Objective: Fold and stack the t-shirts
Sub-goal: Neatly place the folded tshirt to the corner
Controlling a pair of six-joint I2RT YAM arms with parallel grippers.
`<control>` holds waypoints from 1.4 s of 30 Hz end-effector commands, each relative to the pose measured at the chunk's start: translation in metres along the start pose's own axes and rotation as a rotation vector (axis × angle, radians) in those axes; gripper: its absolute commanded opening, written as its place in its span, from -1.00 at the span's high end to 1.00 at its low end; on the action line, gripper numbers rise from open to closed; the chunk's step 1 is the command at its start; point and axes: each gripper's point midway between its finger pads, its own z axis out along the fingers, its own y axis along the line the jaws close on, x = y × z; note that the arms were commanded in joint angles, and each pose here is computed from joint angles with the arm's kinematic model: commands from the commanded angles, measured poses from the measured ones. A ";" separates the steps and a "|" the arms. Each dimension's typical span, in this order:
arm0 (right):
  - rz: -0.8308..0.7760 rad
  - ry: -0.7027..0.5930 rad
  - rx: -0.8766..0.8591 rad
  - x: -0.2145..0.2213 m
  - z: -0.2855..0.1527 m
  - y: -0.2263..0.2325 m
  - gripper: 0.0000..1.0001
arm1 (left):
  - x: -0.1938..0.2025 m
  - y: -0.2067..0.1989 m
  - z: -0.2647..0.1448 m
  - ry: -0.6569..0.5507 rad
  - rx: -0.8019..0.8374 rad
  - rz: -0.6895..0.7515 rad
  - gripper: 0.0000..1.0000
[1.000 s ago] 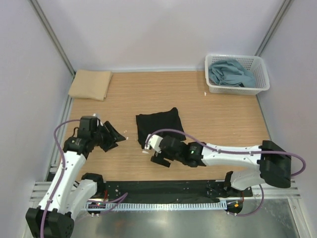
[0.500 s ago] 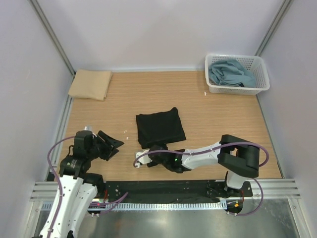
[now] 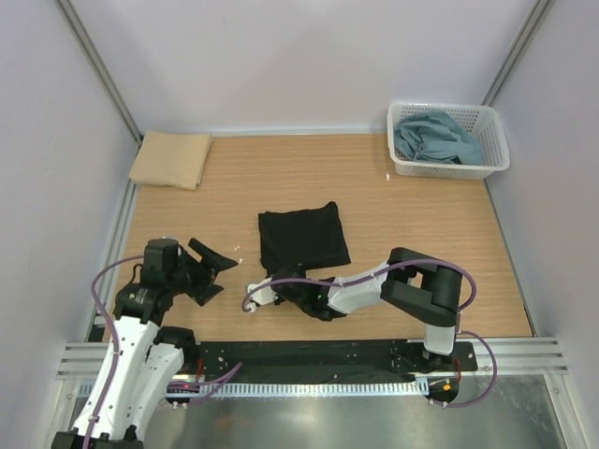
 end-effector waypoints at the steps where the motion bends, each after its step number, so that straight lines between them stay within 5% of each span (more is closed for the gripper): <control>1: 0.053 -0.061 0.024 -0.017 0.002 -0.020 0.62 | -0.010 -0.026 0.002 -0.017 0.070 -0.033 -0.62; 8: 0.163 -0.122 0.016 -0.019 -0.015 -0.058 0.97 | -0.021 -0.052 0.040 0.046 0.128 -0.039 -0.67; 19: 0.276 -0.191 -0.042 -0.010 -0.033 -0.091 0.97 | -0.029 -0.081 0.132 0.265 0.176 -0.121 -0.90; 42: 0.450 -0.258 0.037 -0.013 -0.038 -0.138 0.97 | -0.018 -0.065 0.210 0.321 0.076 -0.274 -0.96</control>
